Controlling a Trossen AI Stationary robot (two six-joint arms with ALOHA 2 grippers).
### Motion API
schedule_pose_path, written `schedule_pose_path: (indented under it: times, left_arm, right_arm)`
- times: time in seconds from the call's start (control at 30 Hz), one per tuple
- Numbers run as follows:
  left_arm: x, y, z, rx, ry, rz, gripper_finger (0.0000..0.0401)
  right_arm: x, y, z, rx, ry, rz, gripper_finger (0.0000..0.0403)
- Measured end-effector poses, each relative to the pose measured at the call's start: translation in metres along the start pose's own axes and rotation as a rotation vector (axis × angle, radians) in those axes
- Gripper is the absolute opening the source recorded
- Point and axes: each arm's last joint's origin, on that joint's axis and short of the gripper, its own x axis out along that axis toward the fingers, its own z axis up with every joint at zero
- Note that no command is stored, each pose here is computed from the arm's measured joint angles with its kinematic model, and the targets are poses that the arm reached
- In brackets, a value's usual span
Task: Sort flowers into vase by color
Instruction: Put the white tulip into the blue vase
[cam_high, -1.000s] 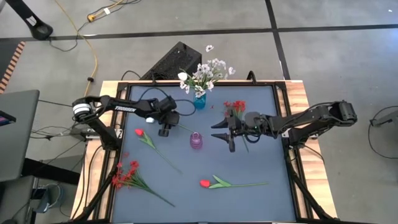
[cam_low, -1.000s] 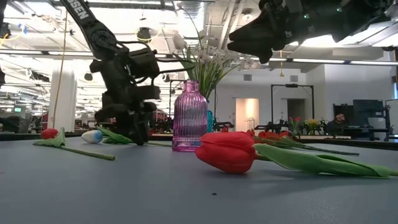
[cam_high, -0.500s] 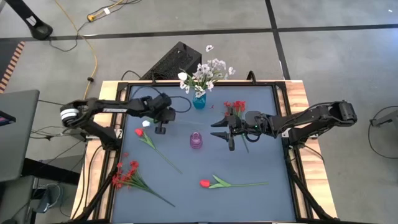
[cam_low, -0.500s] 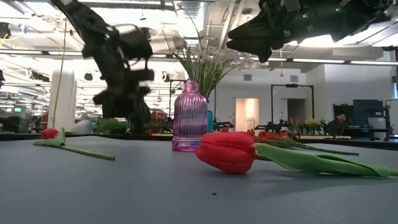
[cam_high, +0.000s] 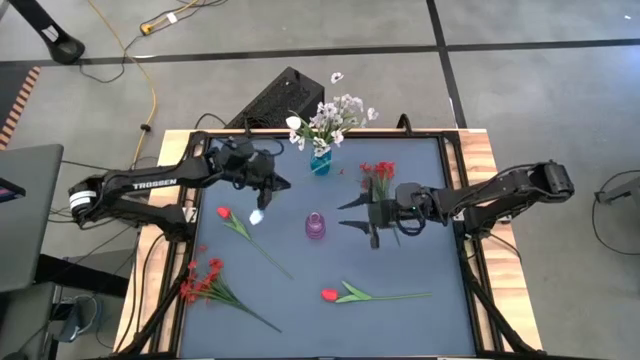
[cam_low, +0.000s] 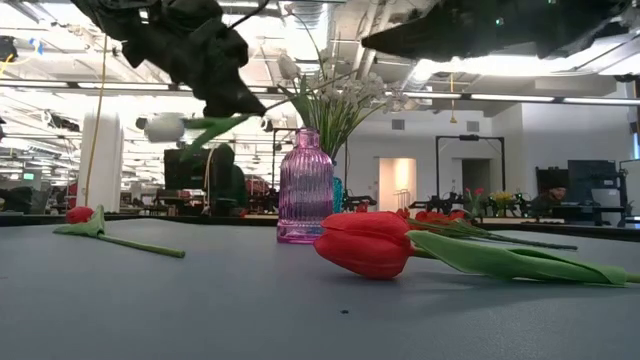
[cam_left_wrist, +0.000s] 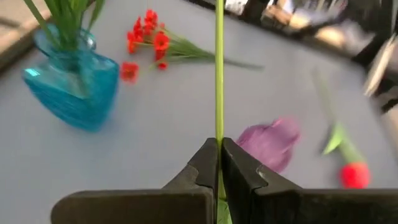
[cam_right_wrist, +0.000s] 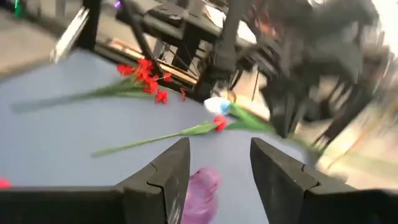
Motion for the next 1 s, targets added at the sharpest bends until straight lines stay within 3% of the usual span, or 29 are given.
schedule_pose_path:
  times: [0.17, 0.33, 0.5, 0.67, 0.83, 1.0]
  left_arm:
    - [0.013, -0.007, -0.005, -0.171, 0.046, -0.074, 0.0000]
    - [0.029, -0.020, -0.007, -0.227, 0.053, -0.139, 0.0000]
    - [0.030, -0.024, -0.002, -0.246, 0.005, -0.172, 0.0000]
    - [0.035, -0.037, -0.003, -0.276, 0.014, -0.215, 0.0000]
    - [0.044, -0.051, -0.007, -0.285, 0.008, -0.216, 0.0000]
    - [0.051, -0.057, -0.012, -0.281, 0.036, -0.230, 0.0000]
  right_arm:
    - [0.001, 0.006, 0.009, -0.355, -0.027, 0.010, 0.0193]
    - [0.000, 0.012, 0.012, -0.523, 0.012, -0.037, 0.0193]
    - [0.000, 0.014, 0.018, -0.610, 0.077, -0.102, 0.0193]
    - [0.004, 0.012, 0.022, -0.573, 0.146, -0.054, 0.0193]
    - [0.026, 0.016, 0.021, -0.627, 0.228, -0.065, 0.0193]
    - [0.060, 0.022, 0.010, -0.727, 0.414, -0.114, 0.0193]
